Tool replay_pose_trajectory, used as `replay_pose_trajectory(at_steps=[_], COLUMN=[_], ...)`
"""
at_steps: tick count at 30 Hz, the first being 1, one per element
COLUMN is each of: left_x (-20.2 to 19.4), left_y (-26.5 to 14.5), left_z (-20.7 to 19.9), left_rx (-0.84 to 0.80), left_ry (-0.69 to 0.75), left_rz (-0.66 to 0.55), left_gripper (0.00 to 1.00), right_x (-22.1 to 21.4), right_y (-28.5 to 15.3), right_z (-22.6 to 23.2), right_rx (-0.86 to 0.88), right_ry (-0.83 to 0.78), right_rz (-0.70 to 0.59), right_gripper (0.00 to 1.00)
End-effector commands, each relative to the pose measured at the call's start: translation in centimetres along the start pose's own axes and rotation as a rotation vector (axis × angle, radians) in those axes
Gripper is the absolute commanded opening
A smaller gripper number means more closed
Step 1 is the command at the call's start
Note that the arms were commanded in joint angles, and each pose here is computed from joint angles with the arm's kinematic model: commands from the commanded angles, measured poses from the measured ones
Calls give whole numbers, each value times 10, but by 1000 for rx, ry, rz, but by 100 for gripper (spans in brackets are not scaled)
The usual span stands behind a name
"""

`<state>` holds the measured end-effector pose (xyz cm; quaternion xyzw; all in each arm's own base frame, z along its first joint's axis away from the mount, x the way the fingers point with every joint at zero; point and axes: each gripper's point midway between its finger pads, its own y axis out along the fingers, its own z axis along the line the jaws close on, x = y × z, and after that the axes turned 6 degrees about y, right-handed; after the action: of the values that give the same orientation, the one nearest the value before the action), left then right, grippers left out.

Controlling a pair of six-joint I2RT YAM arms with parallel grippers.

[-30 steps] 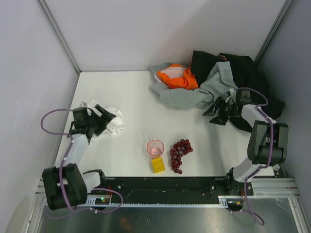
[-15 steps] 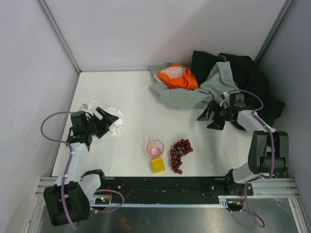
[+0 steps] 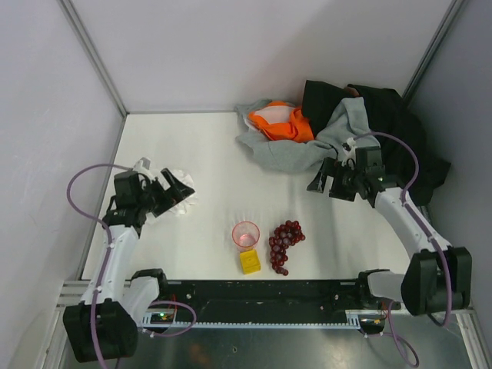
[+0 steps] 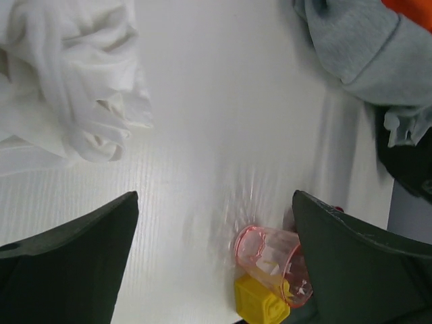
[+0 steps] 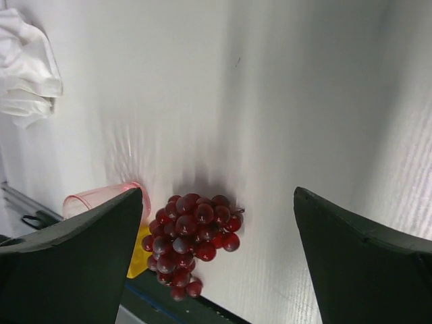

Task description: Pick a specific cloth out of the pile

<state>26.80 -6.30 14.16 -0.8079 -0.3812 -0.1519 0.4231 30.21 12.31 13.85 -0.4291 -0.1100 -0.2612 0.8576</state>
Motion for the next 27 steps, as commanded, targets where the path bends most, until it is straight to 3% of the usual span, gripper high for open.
replay_pose_trajectory(at_steps=[1, 9, 15, 27], left_x=[9, 4, 12, 35], left_y=[-17, -30, -46, -89], left_z=[-22, -58, -85, -109], left_rx=[15, 116, 130, 43], left_ry=[196, 463, 624, 639], left_rz=[-3, 33, -44, -231], left_gripper=[100, 100, 100, 100], right_x=[2, 0, 0, -10], right_y=[-21, -59, -97, -148], right_z=[1, 8, 22, 39], right_rx=[-83, -121, -69, 20], right_ry=[-112, -178, -199, -232], right_rz=[-109, -262, -390, -536], right_gripper=[99, 99, 99, 99])
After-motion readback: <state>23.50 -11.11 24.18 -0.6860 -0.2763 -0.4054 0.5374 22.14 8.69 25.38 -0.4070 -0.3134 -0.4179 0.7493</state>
